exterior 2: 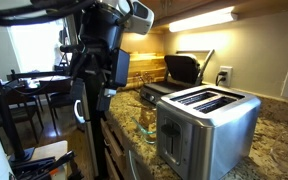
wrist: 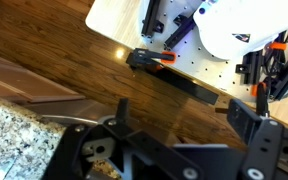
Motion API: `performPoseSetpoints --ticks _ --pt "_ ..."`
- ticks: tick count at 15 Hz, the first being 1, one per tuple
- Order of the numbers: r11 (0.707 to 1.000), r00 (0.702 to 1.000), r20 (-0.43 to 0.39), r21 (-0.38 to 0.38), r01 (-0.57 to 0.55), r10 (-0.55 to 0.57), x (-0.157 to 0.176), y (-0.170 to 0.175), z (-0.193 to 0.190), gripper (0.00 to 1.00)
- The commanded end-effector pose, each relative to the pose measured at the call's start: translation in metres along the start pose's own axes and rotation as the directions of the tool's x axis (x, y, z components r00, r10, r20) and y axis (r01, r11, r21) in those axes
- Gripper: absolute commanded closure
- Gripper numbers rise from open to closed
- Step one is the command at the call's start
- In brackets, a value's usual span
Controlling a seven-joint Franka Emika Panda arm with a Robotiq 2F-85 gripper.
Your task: Put a slice of bread in the left slot of the toaster
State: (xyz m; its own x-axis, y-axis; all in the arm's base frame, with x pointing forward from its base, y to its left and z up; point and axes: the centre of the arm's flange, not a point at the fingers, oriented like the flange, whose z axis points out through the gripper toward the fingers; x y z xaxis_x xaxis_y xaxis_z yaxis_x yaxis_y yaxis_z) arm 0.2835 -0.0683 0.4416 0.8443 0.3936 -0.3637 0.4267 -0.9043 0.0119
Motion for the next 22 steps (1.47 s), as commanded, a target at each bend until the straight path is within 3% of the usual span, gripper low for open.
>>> performPoseSetpoints --ticks 1,14,22 --pt "1.000 1.000 -0.016 -0.012 0.012 -0.012 0.005 -0.019 -0.001 0.00" --pt "0.998 0.998 -0.036 -0.042 0.046 -0.048 0.057 -0.072 -0.022 0.00" --pt "0.998 0.997 -0.050 -0.031 0.051 -0.052 0.078 -0.085 -0.026 0.00"
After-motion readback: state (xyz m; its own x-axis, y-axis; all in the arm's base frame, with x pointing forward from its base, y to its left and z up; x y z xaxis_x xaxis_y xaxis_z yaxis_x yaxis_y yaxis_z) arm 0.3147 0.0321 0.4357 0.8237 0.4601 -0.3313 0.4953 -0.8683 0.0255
